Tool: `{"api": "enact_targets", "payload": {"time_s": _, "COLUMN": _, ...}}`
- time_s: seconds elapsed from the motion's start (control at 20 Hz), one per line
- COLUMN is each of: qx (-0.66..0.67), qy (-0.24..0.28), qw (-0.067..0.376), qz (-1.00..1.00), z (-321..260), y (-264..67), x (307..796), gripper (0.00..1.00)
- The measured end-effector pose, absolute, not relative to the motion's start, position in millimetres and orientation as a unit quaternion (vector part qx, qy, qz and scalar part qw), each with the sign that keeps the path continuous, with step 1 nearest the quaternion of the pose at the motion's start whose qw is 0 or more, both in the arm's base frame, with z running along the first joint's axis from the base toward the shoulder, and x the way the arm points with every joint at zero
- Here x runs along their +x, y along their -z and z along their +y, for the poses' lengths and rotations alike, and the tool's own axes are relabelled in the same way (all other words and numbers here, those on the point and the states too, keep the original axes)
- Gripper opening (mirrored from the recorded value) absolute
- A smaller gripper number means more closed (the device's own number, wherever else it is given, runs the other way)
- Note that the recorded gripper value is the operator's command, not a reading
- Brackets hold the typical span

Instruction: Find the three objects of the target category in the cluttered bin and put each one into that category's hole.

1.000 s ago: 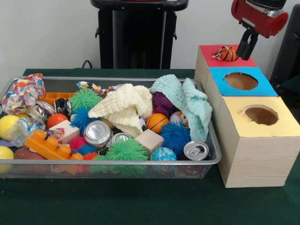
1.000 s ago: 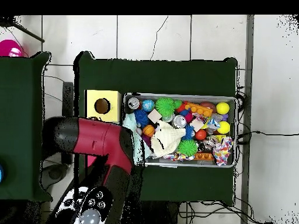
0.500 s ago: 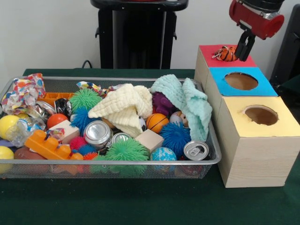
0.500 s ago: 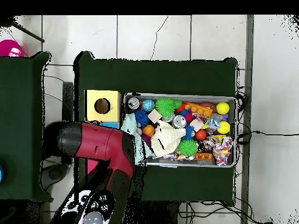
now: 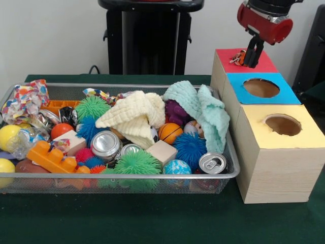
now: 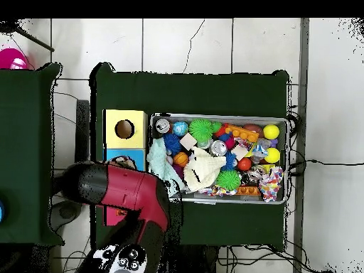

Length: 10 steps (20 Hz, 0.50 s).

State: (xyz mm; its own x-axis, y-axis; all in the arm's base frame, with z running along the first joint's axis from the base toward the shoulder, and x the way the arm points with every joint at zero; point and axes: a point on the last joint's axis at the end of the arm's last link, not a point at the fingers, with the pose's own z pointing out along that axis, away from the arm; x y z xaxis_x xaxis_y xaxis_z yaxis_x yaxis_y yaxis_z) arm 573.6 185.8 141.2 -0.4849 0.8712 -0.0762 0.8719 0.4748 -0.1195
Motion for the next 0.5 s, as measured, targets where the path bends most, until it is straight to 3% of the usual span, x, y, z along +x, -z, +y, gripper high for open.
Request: {"api": "enact_targets", "payload": {"time_s": 0.5, "qx": 0.516, "qy": 0.068, "qw": -0.015, "qz": 0.854, "z": 193, "y": -150, "x": 543, "gripper": 0.00}}
